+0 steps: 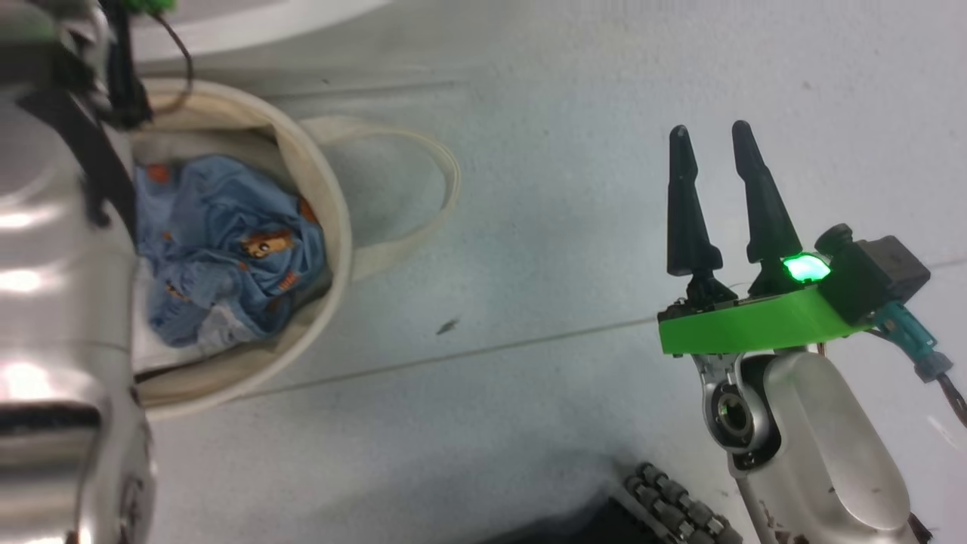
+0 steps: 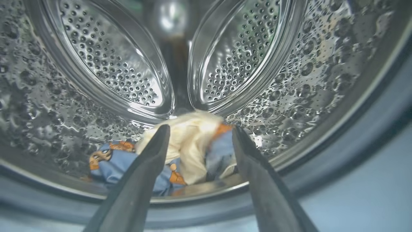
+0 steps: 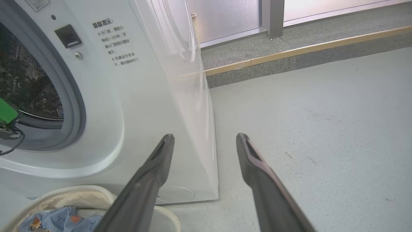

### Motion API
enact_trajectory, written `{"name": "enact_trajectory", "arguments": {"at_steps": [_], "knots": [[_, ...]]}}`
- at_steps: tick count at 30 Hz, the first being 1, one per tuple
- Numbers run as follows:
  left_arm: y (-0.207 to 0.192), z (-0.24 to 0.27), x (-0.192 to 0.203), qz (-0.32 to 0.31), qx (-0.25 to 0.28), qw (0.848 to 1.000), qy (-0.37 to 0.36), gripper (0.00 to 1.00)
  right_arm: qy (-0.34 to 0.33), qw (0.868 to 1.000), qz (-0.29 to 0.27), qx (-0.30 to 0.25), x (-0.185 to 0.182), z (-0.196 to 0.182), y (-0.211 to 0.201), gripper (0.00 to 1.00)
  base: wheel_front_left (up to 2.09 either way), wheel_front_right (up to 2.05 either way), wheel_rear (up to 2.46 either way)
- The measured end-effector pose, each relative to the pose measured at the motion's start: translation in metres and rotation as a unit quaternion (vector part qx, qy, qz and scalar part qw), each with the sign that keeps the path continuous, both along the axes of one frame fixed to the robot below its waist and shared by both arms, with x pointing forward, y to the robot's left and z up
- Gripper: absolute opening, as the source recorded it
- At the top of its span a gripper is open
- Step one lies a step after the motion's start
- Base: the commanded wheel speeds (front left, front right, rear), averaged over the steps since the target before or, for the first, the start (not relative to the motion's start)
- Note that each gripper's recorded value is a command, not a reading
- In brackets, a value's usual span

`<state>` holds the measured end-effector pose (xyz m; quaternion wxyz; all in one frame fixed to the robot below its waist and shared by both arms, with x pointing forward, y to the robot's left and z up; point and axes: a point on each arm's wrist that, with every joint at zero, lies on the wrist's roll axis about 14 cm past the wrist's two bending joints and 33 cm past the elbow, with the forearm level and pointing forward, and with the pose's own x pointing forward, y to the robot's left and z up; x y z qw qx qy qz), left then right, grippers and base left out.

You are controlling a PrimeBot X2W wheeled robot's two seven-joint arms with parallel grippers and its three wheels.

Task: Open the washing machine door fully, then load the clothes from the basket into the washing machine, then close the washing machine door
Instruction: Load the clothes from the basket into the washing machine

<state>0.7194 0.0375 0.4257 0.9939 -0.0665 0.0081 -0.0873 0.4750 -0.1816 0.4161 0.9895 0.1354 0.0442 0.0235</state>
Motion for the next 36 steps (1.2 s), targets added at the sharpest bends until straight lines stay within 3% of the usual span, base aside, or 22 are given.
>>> {"name": "enact_trajectory", "arguments": {"at_steps": [8,20,28,36], "knots": [[0.015,0.031,-0.051,0.001,-0.018,1.0,-0.008,1.0,-0.029,0.999,0.018,-0.001,-0.013,0.029,0.016,1.0,0.0,0.0,0.0],[0.032,0.04,-0.139,-0.013,0.005,1.0,0.011,1.0,-0.084,0.996,0.035,-0.002,-0.029,0.076,0.031,1.0,0.0,0.0,0.0],[0.04,0.038,-0.225,-0.011,0.002,0.999,0.033,1.0,-0.097,0.995,0.032,0.006,-0.07,0.095,0.034,1.0,0.0,0.0,0.0],[0.047,0.05,-0.269,0.001,-0.021,1.0,0.021,1.0,-0.113,0.993,0.026,0.007,-0.09,0.108,0.031,1.0,0.0,0.0,0.0]]}}
